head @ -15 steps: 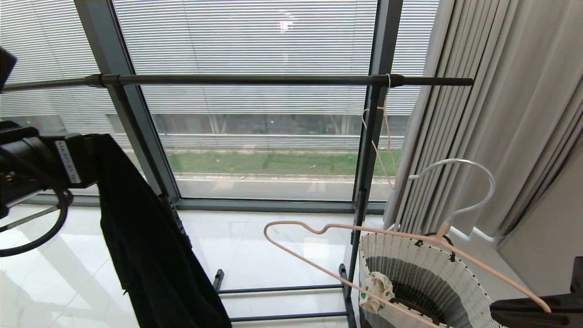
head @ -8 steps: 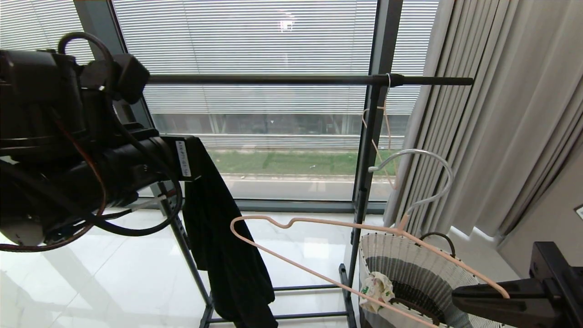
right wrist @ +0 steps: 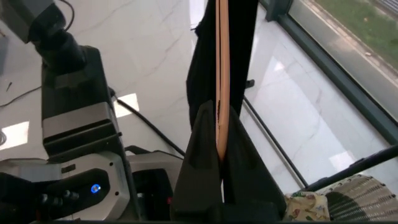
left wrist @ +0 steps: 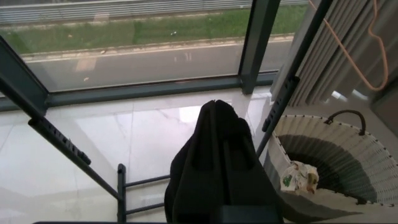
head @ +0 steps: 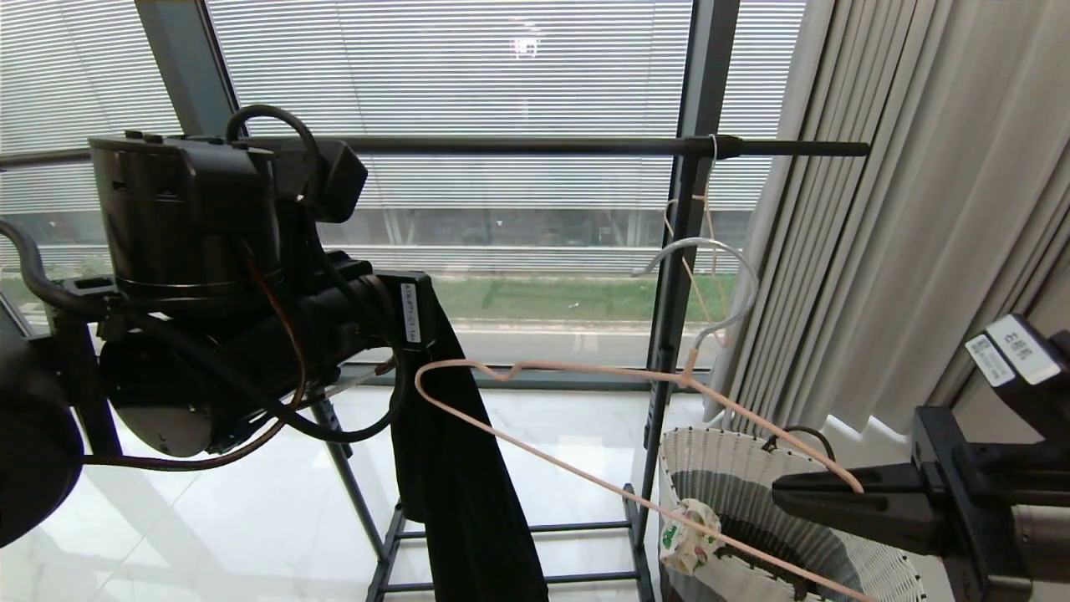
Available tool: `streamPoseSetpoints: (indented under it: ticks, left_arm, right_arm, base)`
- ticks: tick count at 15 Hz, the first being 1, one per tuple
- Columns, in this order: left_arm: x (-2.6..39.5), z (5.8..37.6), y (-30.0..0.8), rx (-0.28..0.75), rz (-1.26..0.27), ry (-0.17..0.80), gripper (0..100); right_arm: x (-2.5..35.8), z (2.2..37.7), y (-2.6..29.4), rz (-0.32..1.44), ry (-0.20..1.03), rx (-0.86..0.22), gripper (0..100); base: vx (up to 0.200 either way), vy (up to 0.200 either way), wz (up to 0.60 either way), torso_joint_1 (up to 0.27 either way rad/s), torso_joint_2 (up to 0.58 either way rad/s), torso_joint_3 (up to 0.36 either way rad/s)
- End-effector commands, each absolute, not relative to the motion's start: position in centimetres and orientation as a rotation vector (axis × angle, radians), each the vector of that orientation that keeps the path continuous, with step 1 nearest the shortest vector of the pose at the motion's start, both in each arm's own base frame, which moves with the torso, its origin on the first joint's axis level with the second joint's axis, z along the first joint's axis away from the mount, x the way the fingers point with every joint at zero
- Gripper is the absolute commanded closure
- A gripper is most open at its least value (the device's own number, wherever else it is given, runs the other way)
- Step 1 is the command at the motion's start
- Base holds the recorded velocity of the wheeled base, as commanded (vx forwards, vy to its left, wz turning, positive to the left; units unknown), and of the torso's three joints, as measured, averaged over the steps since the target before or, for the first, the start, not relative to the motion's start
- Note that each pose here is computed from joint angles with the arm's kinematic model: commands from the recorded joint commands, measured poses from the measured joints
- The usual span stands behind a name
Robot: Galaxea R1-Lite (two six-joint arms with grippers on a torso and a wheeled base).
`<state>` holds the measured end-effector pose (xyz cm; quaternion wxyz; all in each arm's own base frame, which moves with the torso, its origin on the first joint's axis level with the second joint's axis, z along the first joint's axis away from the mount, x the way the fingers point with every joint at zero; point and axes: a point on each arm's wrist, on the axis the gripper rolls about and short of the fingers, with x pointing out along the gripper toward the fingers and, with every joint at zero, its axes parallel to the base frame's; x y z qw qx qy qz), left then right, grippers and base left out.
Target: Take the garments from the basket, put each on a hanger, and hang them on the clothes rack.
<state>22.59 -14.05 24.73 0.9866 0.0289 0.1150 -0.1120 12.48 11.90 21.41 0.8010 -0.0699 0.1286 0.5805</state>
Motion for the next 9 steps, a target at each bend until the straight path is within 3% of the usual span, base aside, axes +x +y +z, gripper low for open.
streamPoseSetpoints:
  ticks: [1, 9]
  left_arm:
    - [22.77, 24.42, -14.28, 0.065, -0.227, 0.240, 100]
    - [23.23, 24.39, -13.90, 0.060, -0.158, 0.228, 100]
  right_arm:
    - [13.53, 21.10, 12.66, 1.208, 0.292, -0.138, 100]
    - [13.84, 21.57, 12.87, 1.186, 0.261, -0.122, 100]
  base:
    - [0.000, 0.000, 0.00, 0.000, 0.00, 0.000]
    - [0.000, 0.000, 0.00, 0.000, 0.00, 0.000]
